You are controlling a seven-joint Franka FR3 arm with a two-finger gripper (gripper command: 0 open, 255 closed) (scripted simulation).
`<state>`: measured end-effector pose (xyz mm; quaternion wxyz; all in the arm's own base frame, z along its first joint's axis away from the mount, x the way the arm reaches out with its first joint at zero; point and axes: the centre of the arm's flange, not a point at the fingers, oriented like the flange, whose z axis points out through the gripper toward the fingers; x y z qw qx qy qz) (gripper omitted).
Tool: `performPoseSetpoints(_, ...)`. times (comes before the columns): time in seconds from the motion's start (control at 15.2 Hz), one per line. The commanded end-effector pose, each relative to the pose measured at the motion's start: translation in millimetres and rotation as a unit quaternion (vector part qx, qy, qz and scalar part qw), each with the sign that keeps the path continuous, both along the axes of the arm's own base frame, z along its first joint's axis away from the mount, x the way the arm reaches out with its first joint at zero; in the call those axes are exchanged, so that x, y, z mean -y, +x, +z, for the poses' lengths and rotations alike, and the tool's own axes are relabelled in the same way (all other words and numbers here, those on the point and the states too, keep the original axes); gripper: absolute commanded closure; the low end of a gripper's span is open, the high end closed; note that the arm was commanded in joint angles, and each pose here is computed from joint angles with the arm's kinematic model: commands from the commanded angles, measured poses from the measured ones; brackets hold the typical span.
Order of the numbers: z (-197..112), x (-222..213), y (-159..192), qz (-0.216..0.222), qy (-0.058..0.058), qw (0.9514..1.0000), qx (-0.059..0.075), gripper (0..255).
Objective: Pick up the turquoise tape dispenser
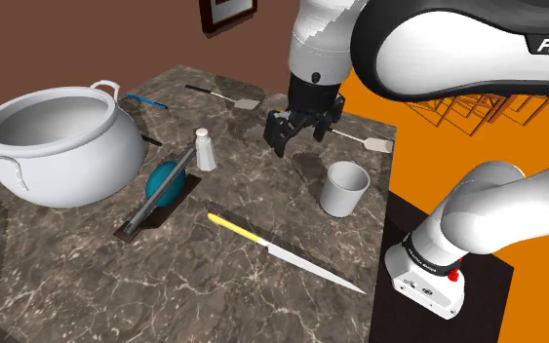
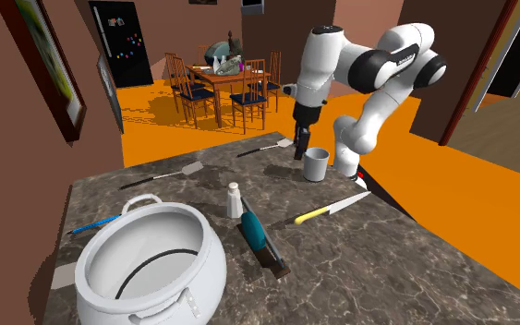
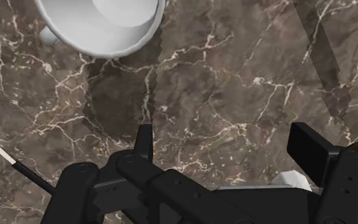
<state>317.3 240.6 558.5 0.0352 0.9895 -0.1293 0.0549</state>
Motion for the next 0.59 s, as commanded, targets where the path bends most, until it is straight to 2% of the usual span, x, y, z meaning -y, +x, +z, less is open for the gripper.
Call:
performPoseSetpoints(0.0,-7.3,-24.3,7.6,-0.020,0.003,0.9998,0.005,0)
performPoseSetpoints(0.53,-27.7,-119.5,45.7,-0.092,0.009,0.9954,0.025,0)
